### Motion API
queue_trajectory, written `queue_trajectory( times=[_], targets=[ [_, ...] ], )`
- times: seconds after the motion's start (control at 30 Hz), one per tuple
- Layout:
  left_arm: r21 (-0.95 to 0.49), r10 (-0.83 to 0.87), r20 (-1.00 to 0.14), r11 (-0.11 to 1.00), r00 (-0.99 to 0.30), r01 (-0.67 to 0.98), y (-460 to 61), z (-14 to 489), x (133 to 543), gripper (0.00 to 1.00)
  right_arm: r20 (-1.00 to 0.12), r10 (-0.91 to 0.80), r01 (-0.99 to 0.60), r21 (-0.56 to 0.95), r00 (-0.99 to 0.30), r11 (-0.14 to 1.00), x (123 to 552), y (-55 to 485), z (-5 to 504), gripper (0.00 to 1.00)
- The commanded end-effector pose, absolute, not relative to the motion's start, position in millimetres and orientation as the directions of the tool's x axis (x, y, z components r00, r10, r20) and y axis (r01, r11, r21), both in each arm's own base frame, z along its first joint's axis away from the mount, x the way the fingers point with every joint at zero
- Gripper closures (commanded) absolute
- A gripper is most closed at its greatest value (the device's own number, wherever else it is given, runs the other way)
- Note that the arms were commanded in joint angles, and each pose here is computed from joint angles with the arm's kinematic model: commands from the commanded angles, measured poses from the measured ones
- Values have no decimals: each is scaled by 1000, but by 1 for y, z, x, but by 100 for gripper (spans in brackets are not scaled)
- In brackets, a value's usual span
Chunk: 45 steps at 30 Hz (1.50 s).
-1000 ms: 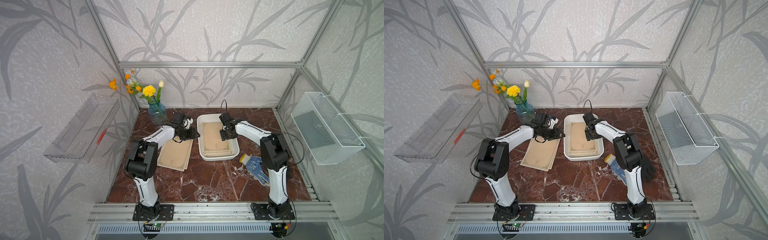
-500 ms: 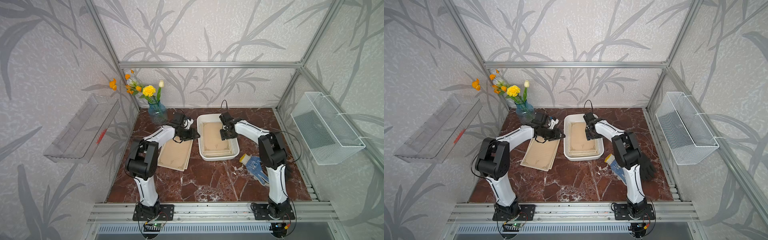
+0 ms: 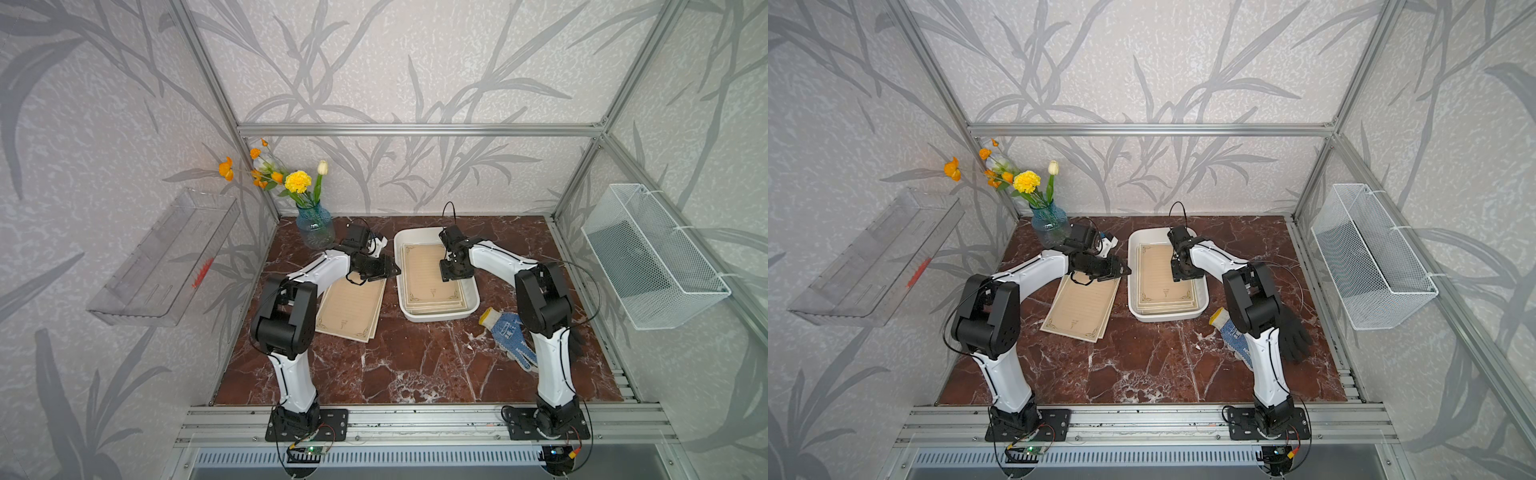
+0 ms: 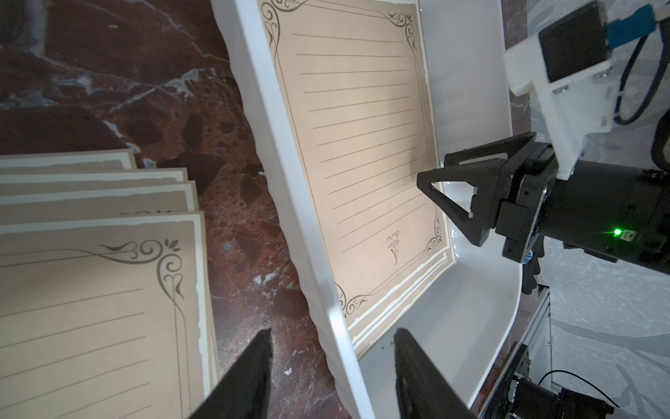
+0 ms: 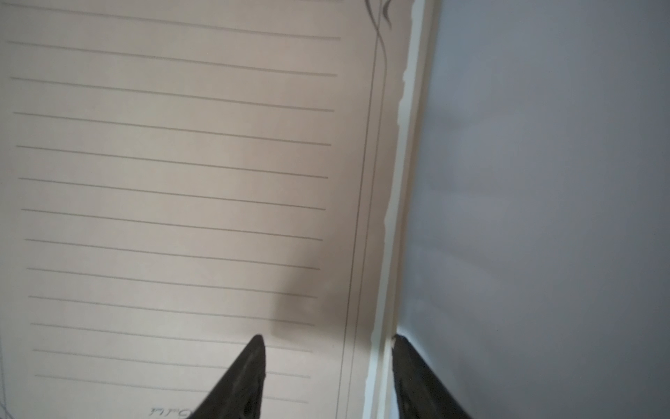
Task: Take out the stationery paper from the storage box
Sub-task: Pick up the stationery paper from the storage box.
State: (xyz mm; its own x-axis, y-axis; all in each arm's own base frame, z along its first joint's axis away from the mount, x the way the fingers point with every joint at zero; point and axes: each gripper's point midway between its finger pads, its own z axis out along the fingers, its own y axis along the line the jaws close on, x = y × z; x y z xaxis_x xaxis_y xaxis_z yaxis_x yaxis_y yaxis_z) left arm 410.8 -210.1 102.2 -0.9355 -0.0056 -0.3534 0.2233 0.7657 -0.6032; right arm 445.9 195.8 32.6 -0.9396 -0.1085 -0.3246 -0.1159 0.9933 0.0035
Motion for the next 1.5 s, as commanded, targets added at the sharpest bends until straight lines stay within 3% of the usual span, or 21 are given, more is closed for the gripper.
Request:
queue_trajectory(
  times=[0.0, 1.47],
  targets=[
    [-610, 3, -360, 755, -933, 238, -214, 107, 414, 47, -319, -90, -97, 6, -944, 995, 448, 193, 38, 44],
    [-647, -47, -388, 726, -921, 235, -225, 118, 430, 49, -340, -85, -102, 33, -937, 994, 447, 195, 55, 43]
  ],
)
